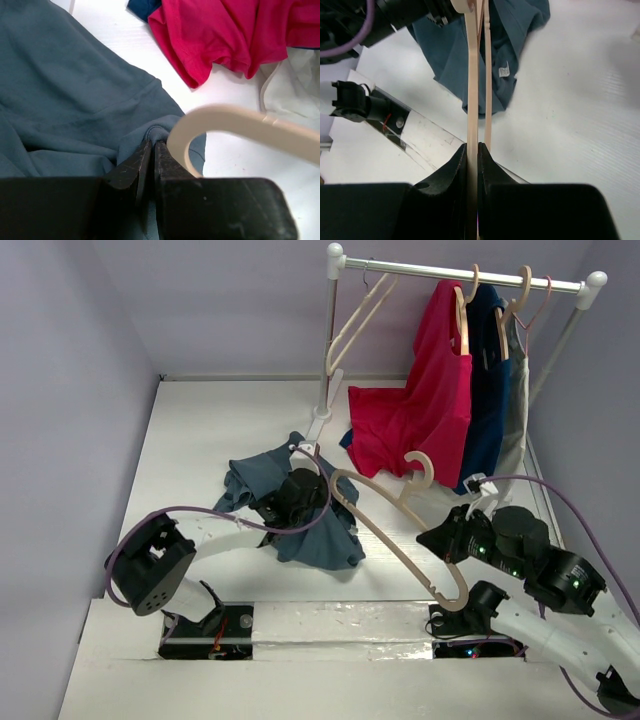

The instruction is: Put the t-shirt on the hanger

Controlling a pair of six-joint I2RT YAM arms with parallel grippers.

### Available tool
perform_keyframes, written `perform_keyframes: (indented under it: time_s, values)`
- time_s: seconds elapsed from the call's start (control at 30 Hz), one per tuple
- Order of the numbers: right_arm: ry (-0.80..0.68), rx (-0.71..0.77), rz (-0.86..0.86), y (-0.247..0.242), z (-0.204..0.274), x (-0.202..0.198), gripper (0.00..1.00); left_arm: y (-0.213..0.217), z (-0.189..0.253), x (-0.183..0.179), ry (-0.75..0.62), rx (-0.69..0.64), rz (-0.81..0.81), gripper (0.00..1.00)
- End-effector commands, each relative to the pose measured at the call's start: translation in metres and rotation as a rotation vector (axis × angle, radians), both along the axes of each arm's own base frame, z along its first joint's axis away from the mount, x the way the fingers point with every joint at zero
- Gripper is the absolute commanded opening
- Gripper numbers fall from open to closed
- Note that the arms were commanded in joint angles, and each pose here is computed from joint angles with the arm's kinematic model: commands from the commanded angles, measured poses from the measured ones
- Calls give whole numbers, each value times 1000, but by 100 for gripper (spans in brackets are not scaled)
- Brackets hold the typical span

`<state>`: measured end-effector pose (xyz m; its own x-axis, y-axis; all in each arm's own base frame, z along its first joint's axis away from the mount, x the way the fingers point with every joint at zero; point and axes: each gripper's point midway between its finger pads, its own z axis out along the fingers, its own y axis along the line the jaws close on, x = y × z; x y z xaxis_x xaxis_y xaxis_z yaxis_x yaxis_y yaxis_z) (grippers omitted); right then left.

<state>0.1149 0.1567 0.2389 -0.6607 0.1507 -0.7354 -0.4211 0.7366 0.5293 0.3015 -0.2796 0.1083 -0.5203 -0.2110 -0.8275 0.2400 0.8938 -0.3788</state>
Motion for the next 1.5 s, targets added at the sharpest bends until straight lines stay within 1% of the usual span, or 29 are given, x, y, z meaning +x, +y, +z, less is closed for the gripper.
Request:
perform_keyframes:
  time_s: [0.0,0.13,0.27,0.43,0.57,0.6,0.67,0.7,0.73,0.8,0.87,0.9,0.93,1.0,1.03,1.07,1.1,1.13,1.17,1.2,1.23,1.27,1.3,1.37,1.47]
  values:
    - [3,-3,34,5,-3,-3,0,-9,46,13,-91,-107,5,0]
    - [11,-15,17,9,-10,5,0,-7,48,11,-96,-110,4,0]
    - [48,-11,67,25,-20,6,0,-2,50,14,-101,-114,18,0]
    - [58,-7,61,34,-30,15,0,-2,61,8,-115,-150,-1,0]
    - [-8,25,-15,32,-21,31,0,4,78,-3,-129,-203,-14,0]
    - [-34,54,-39,30,-14,34,0,6,92,-7,-149,-237,-20,0]
    - [-92,122,-69,34,1,44,0,8,95,-16,-143,-275,-33,0]
    - [-84,123,-78,37,-5,47,0,11,106,-20,-161,-306,-38,0]
    - [-111,154,-86,41,1,53,0,11,111,-24,-163,-323,-48,0]
    - [-122,146,-100,47,-7,58,0,13,120,-33,-172,-353,-63,0]
    - [-170,177,-137,56,1,69,0,16,123,-38,-173,-352,-64,0]
    - [-185,180,-109,65,0,63,0,19,130,-39,-186,-364,-59,0]
    - [-222,221,-111,72,12,65,0,22,134,-40,-192,-366,-53,0]
    - [-260,187,-153,81,11,72,0,21,142,-45,-200,-379,-68,0]
    - [-287,213,-135,94,19,66,0,21,152,-49,-213,-395,-78,0]
    - [-300,161,-205,95,10,77,0,23,158,-49,-216,-397,-72,0]
    - [-309,143,-228,98,8,79,0,22,163,-54,-223,-399,-78,0]
    - [-332,163,-236,106,14,79,0,23,172,-59,-239,-411,-72,0]
    - [-349,153,-290,104,13,86,0,24,177,-62,-243,-406,-67,0]
    - [-354,117,-310,109,3,92,0,26,179,-64,-248,-405,-62,0]
    - [-369,134,-336,113,8,98,0,31,185,-66,-261,-414,-37,0]
    - [-382,132,-376,114,11,102,0,28,187,-71,-258,-417,-45,0]
    - [-386,106,-395,119,5,108,0,29,188,-73,-260,-423,-41,0]
    - [-408,107,-422,123,13,112,0,36,192,-78,-266,-433,-9,0]
    - [-443,123,-437,123,32,106,0,55,197,-77,-279,-432,61,0]
